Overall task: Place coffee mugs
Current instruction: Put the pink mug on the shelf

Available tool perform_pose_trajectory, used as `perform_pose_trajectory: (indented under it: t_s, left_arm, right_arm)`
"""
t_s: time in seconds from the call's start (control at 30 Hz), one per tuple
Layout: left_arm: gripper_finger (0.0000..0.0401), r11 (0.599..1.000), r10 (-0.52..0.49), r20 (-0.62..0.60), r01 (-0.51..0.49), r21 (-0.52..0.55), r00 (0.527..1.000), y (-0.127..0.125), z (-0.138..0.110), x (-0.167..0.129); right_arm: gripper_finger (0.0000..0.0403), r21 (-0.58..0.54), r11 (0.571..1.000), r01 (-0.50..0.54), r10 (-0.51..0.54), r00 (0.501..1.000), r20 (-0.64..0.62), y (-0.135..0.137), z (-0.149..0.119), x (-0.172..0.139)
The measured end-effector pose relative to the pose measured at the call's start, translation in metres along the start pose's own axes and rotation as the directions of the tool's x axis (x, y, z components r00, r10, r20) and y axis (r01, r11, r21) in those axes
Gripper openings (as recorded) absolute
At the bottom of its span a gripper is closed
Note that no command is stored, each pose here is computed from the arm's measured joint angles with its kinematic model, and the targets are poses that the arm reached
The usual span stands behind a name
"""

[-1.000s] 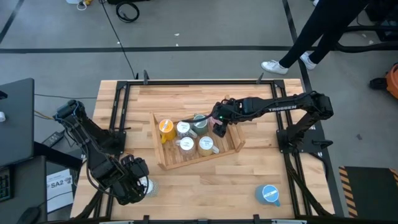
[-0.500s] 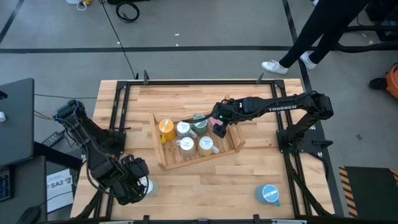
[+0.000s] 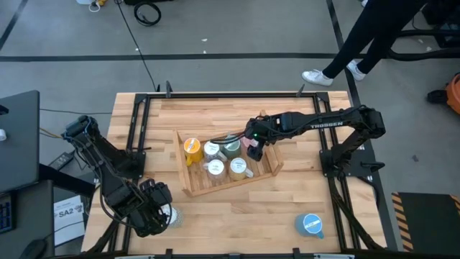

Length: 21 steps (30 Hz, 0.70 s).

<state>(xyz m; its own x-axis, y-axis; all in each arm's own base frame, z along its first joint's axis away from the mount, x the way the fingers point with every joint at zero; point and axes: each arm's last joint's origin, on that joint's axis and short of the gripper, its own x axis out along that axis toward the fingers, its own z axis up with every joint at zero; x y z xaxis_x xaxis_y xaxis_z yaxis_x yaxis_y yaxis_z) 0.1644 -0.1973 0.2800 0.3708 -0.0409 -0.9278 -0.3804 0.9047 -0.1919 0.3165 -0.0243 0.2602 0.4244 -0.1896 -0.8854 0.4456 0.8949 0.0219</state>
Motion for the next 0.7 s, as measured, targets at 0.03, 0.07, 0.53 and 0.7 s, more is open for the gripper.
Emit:
perform_pose_trajectory:
  t_s: [0.03,0.07,0.53,0.7]
  left_arm:
    - [0.0316,1.000,0.000,0.000,0.000,0.000,1.000,0.000,0.000,0.000]
    - [0.0316,1.000,0.000,0.000,0.000,0.000,1.000,0.000,0.000,0.000]
    - [0.0316,0.999,0.049,0.204,-0.044,-0.028,0.978,0.002,0.011,0.001]
    - [0.0316,0.993,0.116,0.383,-0.116,-0.024,0.916,0.008,0.039,0.005]
  right_arm:
    - [0.0376,-0.003,1.000,-0.007,0.007,1.000,-0.002,0.000,0.000,0.000]
    - [0.0376,-0.003,1.000,-0.011,0.011,1.000,-0.003,0.000,0.000,0.000]
    - [0.0374,0.000,1.000,0.020,-0.020,1.000,0.011,0.000,0.000,0.000]
    - [0.0374,0.001,1.000,0.022,-0.022,1.000,0.012,0.000,0.000,0.000]
